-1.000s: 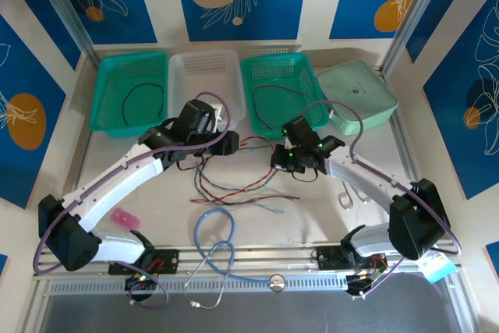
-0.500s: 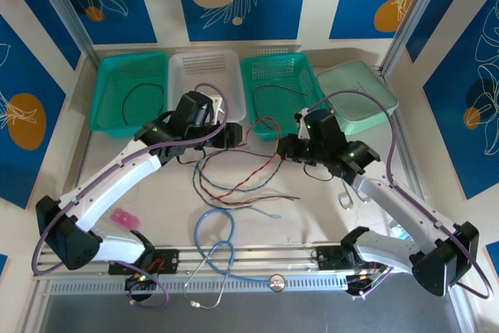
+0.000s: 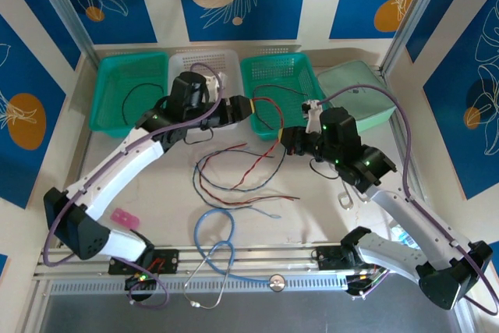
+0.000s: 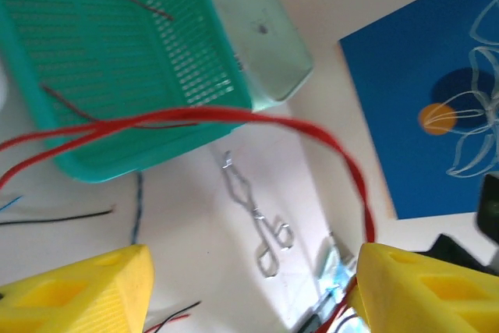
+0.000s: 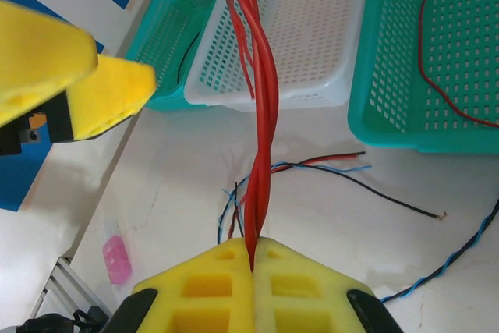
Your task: Untangle the cables
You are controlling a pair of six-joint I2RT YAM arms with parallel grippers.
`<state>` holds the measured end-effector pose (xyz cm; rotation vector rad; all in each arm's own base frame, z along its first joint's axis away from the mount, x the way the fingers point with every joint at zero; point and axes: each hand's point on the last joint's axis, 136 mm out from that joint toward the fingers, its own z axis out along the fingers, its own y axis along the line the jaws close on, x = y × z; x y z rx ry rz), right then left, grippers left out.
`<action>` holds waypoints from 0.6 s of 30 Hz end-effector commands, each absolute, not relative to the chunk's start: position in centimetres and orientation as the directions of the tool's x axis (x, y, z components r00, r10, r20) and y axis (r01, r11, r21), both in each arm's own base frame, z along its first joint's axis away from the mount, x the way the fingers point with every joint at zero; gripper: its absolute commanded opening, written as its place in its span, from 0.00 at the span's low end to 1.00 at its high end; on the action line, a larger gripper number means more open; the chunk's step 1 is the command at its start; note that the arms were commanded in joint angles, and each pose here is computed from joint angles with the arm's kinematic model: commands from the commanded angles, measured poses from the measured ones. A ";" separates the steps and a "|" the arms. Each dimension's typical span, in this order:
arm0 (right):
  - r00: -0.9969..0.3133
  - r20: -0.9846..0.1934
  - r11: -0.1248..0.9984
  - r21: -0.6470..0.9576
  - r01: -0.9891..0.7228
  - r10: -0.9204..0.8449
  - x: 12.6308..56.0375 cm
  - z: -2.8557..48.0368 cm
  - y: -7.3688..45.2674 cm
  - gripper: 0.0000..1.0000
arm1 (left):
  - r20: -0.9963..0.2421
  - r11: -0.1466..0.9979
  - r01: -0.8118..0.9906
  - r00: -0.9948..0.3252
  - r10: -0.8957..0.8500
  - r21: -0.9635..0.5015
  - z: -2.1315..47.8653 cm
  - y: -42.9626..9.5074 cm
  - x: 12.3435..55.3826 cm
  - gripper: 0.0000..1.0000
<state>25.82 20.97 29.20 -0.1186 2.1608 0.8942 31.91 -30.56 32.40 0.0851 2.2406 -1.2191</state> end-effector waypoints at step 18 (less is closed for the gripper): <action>-0.642 -0.743 0.679 0.571 -0.462 0.188 24.4 30.4 21.6 0.00 | -0.425 0.308 0.325 -0.832 -0.356 -0.894 35.0 -36.4 37.5 0.49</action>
